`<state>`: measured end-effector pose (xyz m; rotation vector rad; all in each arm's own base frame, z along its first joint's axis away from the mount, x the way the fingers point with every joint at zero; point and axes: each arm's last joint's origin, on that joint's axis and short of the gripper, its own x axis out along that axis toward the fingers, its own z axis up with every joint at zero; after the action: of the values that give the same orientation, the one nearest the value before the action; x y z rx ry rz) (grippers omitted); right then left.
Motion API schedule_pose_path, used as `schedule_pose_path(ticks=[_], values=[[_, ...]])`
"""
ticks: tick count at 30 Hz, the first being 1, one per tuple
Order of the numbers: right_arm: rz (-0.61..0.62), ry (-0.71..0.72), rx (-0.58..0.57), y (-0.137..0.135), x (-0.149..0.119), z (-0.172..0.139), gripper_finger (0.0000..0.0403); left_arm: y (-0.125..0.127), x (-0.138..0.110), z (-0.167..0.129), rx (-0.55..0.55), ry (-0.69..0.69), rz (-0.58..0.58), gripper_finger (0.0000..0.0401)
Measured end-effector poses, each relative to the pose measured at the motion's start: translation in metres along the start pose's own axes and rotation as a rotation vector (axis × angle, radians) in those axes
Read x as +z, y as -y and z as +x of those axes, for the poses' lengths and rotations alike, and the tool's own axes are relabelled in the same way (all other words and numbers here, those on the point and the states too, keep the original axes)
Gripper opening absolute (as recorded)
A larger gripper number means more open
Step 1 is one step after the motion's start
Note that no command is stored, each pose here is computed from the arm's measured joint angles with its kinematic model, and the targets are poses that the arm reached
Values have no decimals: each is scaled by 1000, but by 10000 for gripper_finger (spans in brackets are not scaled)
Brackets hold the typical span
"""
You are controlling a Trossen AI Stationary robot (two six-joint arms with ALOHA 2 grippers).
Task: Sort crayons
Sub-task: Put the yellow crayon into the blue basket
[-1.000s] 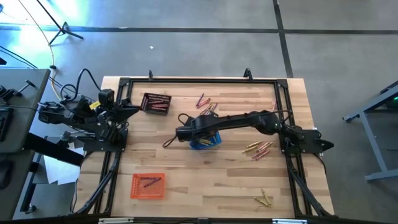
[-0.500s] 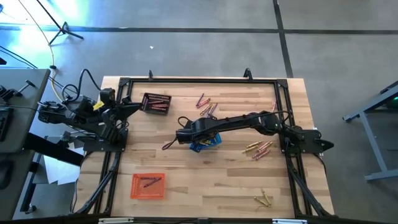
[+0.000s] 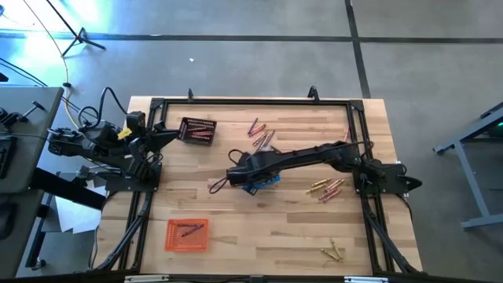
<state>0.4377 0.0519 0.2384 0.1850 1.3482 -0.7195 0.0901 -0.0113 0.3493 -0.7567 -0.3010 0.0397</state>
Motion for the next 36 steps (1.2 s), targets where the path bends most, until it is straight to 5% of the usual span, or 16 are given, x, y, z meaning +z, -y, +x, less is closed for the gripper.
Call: schedule_pose_path(ticks=[9, 18, 24, 36], values=[[9, 173, -71, 31, -39, -76, 84, 0, 0, 0, 5, -3, 18, 90], [277, 36, -92, 69, -128, -64, 84, 0, -1, 0, -21, -29, 19, 90], [509, -60, 91, 77, -184, -48, 85, 0, -1, 0, -11, -21, 22, 90], [-274, 52, 138, 66, -214, -11, 85, -2, -1, 3, 53, 26, 40, 90]])
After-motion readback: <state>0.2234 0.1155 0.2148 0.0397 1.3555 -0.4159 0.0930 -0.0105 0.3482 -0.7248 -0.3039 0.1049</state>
